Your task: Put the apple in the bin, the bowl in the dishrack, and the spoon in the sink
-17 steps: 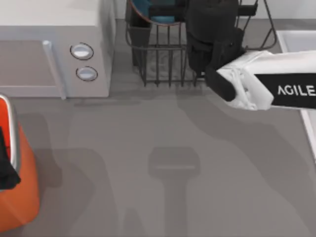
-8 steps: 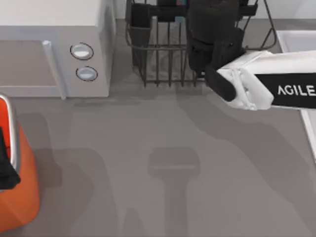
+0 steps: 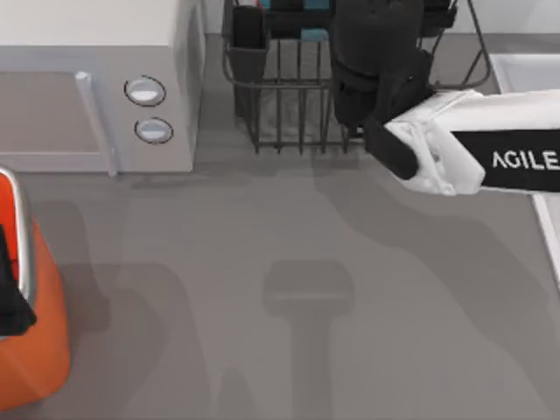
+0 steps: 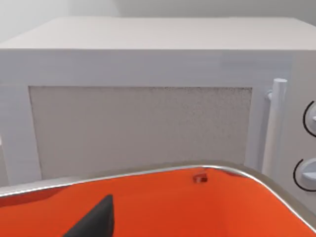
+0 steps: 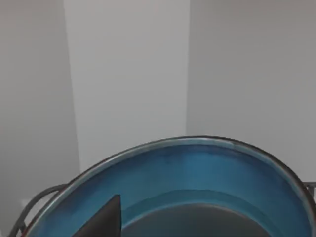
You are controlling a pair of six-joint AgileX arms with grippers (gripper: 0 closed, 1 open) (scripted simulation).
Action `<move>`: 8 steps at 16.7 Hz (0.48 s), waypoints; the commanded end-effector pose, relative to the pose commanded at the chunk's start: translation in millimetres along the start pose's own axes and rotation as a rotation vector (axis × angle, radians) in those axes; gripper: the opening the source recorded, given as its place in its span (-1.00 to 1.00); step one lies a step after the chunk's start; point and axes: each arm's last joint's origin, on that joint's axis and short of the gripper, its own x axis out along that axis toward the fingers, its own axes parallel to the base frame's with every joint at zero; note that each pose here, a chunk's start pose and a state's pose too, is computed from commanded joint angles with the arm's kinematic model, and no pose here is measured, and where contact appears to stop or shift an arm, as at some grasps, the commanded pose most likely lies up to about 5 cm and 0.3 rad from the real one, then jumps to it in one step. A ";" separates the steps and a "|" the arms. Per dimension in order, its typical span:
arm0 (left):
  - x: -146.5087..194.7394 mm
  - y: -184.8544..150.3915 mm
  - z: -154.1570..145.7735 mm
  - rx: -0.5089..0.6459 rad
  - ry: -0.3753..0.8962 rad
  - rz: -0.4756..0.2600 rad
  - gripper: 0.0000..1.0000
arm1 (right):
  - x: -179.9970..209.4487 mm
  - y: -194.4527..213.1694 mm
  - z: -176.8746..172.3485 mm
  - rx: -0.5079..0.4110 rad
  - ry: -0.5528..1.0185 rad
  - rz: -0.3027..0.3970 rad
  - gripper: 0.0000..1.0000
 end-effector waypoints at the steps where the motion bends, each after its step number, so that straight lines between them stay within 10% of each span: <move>1: 0.0 0.0 0.0 0.000 0.000 0.000 1.00 | 0.0 0.0 0.0 0.000 0.000 0.000 1.00; 8: 0.0 0.0 0.0 0.000 0.000 0.000 1.00 | -24.1 -62.3 39.0 -0.004 0.012 0.003 1.00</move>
